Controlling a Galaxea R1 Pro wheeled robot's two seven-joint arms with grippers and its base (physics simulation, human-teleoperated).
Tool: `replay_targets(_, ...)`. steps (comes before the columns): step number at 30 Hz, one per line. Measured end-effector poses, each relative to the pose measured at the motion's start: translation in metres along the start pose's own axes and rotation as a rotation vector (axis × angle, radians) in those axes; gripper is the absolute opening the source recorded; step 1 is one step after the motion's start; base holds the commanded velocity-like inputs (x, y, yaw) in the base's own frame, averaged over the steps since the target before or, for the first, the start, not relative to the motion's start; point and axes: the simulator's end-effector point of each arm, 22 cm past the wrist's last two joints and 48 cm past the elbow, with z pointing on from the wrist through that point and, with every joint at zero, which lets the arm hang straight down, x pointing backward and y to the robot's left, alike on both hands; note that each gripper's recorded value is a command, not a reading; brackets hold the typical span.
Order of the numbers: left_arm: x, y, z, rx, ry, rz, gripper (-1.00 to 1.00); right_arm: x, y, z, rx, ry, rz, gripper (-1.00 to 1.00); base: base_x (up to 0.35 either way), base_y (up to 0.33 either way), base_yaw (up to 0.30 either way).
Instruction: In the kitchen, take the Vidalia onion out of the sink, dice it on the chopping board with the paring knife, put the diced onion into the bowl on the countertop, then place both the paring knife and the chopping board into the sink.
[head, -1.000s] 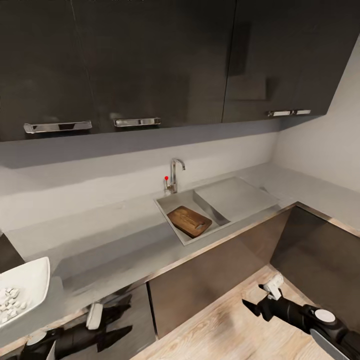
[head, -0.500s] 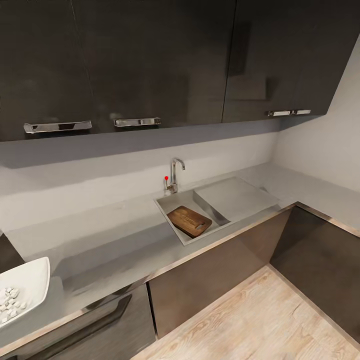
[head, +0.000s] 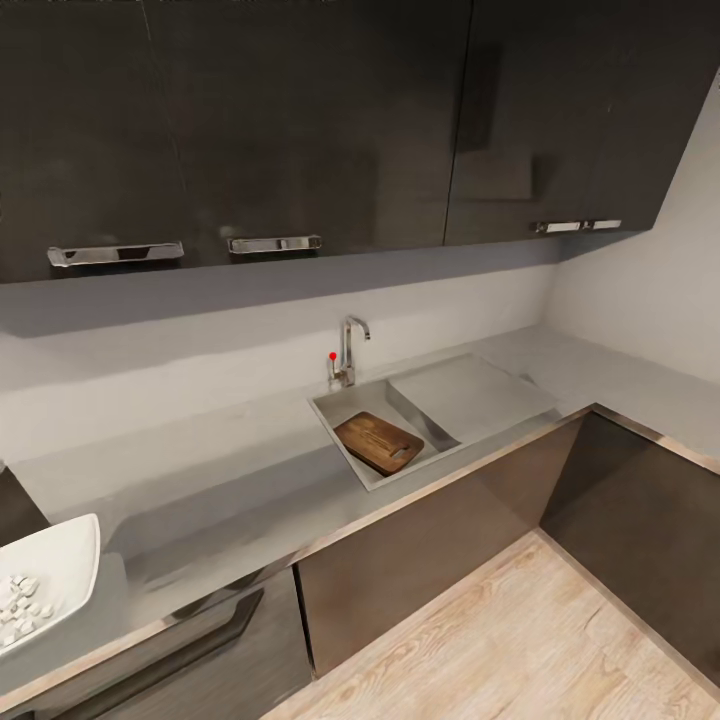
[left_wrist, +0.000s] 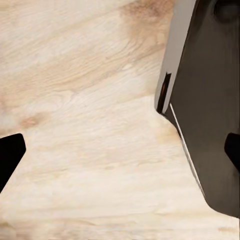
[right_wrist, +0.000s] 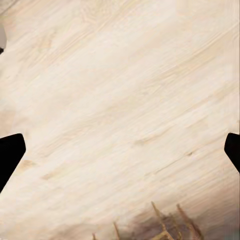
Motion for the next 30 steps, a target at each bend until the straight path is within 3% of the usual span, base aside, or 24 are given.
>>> replay_targets(2, 0.027, 0.01, 0.001, -0.057, 0.045, 0.004, 1.0, 0.051, 0.023, 0.003, -0.023, 0.08, 0.001, 1.0, 0.0, 0.0, 0.0)
replay_targets(4, 0.039, -0.006, 0.002, -0.054, 0.064, 0.01, 1.0, 0.068, 0.036, 0.002, -0.039, 0.105, 0.002, 1.0, 0.0, 0.0, 0.0)
replay_targets(8, 0.051, -0.065, -0.001, 0.008, 0.079, 0.02, 1.0, 0.077, 0.062, 0.0, -0.073, 0.116, 0.002, 1.0, 0.0, 0.0, 0.0)
replay_targets(9, 0.053, -0.08, -0.003, 0.024, 0.08, 0.022, 1.0, 0.077, 0.074, -0.001, -0.088, 0.108, 0.005, 1.0, 0.0, 0.0, 0.0)
replay_targets(11, 0.053, -0.084, -0.003, 0.028, 0.077, 0.023, 1.0, 0.069, 0.085, -0.001, -0.101, 0.071, 0.009, 1.0, 0.0, 0.0, 0.0)
replay_targets(16, 0.047, -0.084, -0.003, 0.028, 0.052, 0.021, 1.0, 0.047, 0.091, -0.001, -0.108, -0.031, 0.02, 1.0, 0.0, 0.0, 0.0)
replay_targets(19, 0.042, -0.088, -0.003, 0.036, 0.031, 0.019, 1.0, 0.026, 0.092, -0.003, -0.108, -0.128, 0.025, 1.0, 0.0, 0.0, 0.0)
replay_targets(22, 0.028, -0.09, -0.004, 0.038, -0.005, 0.014, 1.0, 0.016, 0.092, -0.005, -0.108, -0.172, 0.03, 1.0, 0.0, 0.0, 0.0)
replay_targets(30, 0.012, -0.09, -0.005, 0.038, -0.065, 0.005, 1.0, 0.014, 0.092, -0.005, -0.108, -0.182, 0.032, 1.0, 0.0, 0.0, 0.0)
